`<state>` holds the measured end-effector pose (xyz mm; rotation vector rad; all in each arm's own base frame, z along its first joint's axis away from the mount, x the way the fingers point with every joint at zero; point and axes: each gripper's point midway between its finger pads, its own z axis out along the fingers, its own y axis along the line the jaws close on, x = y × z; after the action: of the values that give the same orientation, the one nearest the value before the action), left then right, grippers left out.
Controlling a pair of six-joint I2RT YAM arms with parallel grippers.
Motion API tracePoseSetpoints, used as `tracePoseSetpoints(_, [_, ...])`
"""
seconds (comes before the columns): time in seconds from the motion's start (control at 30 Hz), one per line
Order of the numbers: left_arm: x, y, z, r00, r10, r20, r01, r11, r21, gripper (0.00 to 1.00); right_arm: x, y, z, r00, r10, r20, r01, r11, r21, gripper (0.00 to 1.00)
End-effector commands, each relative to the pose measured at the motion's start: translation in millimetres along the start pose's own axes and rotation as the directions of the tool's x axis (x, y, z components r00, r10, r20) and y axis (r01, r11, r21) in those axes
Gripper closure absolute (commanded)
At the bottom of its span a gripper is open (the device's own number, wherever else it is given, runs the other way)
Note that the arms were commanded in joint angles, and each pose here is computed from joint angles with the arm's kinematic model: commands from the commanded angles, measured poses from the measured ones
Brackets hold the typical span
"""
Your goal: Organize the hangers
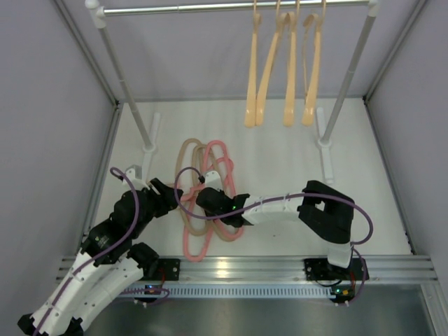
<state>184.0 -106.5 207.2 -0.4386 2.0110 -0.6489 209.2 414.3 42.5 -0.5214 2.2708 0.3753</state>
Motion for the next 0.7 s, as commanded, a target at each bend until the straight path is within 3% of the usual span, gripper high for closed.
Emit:
tracePoseSetpoints(0.0, [-0.4, -2.5, -0.6, 1.000, 0.005, 0.004, -0.005, 1.000, 0.018, 0.39, -14.4, 0.1, 4.3, 0.997, 0.050, 0.052, -0.049, 0.999, -0.008, 0.64])
tracePoseSetpoints(0.67, [4.8, 1.2, 1.7, 1.000, 0.007, -0.008, -0.007, 1.000, 0.012, 0.39, -2.9, 0.5, 23.1, 0.999, 0.039, 0.009, -0.039, 0.999, -0.004, 0.64])
